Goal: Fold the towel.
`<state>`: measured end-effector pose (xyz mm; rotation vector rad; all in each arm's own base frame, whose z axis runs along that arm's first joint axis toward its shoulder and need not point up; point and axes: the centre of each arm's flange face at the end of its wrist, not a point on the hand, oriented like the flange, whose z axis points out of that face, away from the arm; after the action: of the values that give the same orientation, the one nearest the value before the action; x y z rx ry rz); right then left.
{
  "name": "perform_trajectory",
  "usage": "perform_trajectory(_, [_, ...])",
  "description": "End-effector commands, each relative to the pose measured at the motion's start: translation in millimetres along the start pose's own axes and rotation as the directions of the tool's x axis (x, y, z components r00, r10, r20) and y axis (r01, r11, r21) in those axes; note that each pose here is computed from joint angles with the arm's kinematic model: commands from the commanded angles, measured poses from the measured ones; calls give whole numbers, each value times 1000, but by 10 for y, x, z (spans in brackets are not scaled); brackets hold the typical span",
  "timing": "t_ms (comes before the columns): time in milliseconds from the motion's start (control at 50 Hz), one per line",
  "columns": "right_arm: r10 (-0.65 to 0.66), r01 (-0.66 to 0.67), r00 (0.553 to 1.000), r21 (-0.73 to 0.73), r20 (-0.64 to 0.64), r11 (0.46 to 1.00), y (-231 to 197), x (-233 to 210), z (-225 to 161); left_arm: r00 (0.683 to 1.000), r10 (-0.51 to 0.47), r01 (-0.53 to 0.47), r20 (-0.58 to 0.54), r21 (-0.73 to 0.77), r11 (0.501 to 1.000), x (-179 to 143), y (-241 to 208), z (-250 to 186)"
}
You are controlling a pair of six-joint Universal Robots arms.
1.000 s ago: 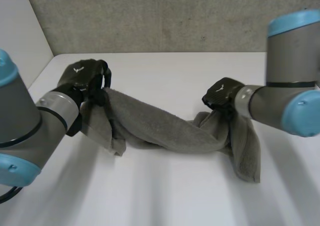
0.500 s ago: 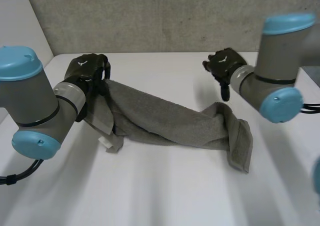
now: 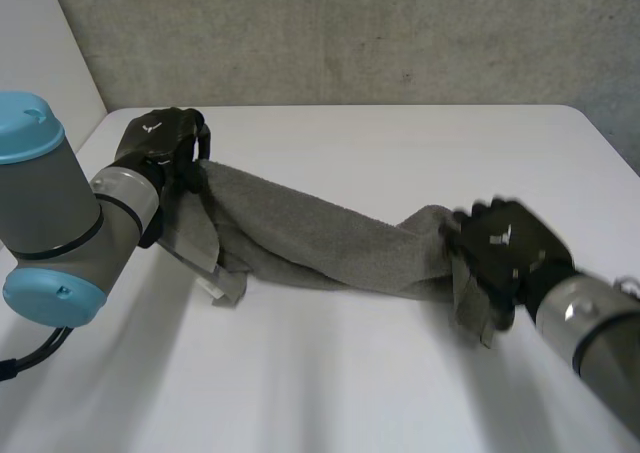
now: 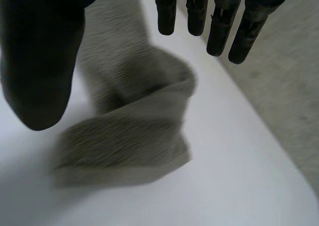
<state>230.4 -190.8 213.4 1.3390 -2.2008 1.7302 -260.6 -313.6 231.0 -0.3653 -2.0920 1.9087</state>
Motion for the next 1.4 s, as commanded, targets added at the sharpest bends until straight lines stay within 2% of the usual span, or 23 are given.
perform_trajectory(20, [11,-9,999,-50,43,999,311,-239,-104,1000,-4,4,0,-7,1000,0,20,-8])
perform_trajectory(320, [-1,2,1000,36,-19,999,593,-358,336,1000,-9,9,0,-27,1000,4,80,-34])
perform_trajectory(500, [-17,17,1000,38,-7,999,717,-457,552,1000,-12,12,-2,-27,1000,10,84,-37])
perform_trajectory(700, [-36,45,995,100,-90,994,709,-348,788,1000,-12,12,-2,-16,1000,4,109,-33])
perform_trajectory(1000, [-81,102,983,124,-166,987,653,-199,856,1000,-12,12,-5,-18,1000,11,114,-37])
perform_trajectory(1240, [-61,81,970,74,-236,994,775,98,955,1000,-12,12,-4,-19,1000,5,118,-37])
perform_trajectory(1400, [-108,123,961,43,-253,991,834,192,980,1000,-12,12,-4,-19,1000,5,118,-37])
